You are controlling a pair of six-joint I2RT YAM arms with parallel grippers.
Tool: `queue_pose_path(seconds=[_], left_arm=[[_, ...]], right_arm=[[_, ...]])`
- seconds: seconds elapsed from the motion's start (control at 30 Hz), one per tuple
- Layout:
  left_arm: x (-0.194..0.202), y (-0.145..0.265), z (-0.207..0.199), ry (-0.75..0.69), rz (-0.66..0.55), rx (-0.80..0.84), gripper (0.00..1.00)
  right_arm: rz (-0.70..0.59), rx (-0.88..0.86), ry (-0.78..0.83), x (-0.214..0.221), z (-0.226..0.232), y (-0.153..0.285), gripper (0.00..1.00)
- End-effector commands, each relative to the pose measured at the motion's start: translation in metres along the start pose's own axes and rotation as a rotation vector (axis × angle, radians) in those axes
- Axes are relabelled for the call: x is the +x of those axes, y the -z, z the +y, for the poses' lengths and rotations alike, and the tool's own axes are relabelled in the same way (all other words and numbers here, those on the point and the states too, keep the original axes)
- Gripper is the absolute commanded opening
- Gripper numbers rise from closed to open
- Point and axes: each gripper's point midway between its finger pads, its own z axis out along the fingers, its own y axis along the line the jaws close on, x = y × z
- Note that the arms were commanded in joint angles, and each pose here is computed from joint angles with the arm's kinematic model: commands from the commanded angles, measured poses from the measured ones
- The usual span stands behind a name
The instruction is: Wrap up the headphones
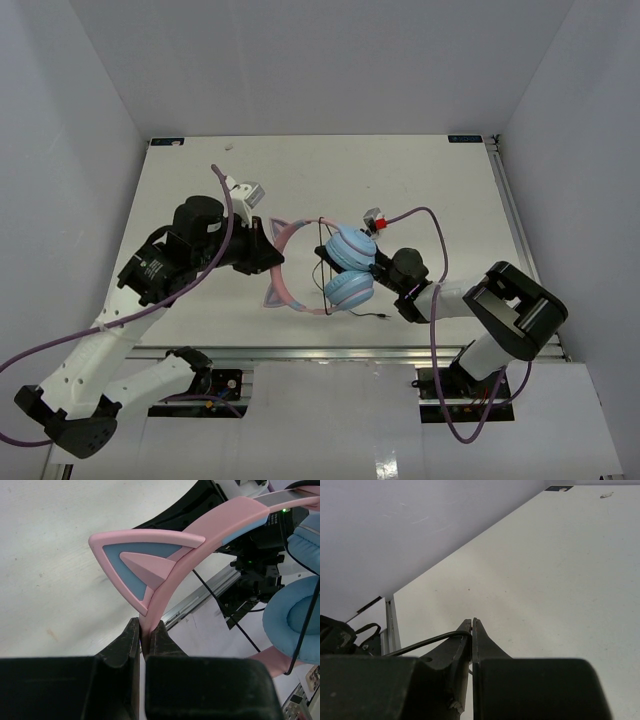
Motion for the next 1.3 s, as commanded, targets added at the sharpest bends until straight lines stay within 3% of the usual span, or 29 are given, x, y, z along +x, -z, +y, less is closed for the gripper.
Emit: queue_pose_path(seconds=[0.0, 0.37, 0.6, 0.97, 1.27], left_arm=[[0.031, 0.026, -0.055, 0.015, 0.102, 0.307, 0.00], [0.066, 0.014, -0.045, -0.006, 0.226, 0.341, 0.00], [0.075, 0.011, -0.041, -0.008, 0.250, 0.346, 0.00], [0.063, 0.006, -0.044, -0.016, 0.244, 0.342, 0.00], [0.073, -0.015, -0.007, -0.048, 0.276, 0.167, 0.00]], right_arm=[[-0.500, 0.021, 0.104, -0.122, -0.002, 0.007, 0.08], [-0.592, -0.053, 0.131, -0.158, 0.002, 0.009, 0.16], [-0.619, -0.068, 0.081, -0.167, 0.003, 0.004, 0.08], [-0.622, -0.045, 0.086, -0.166, 0.000, 0.010, 0.08], [-0.632, -0.040, 0.222, -0.172, 0.014, 0.041, 0.08]])
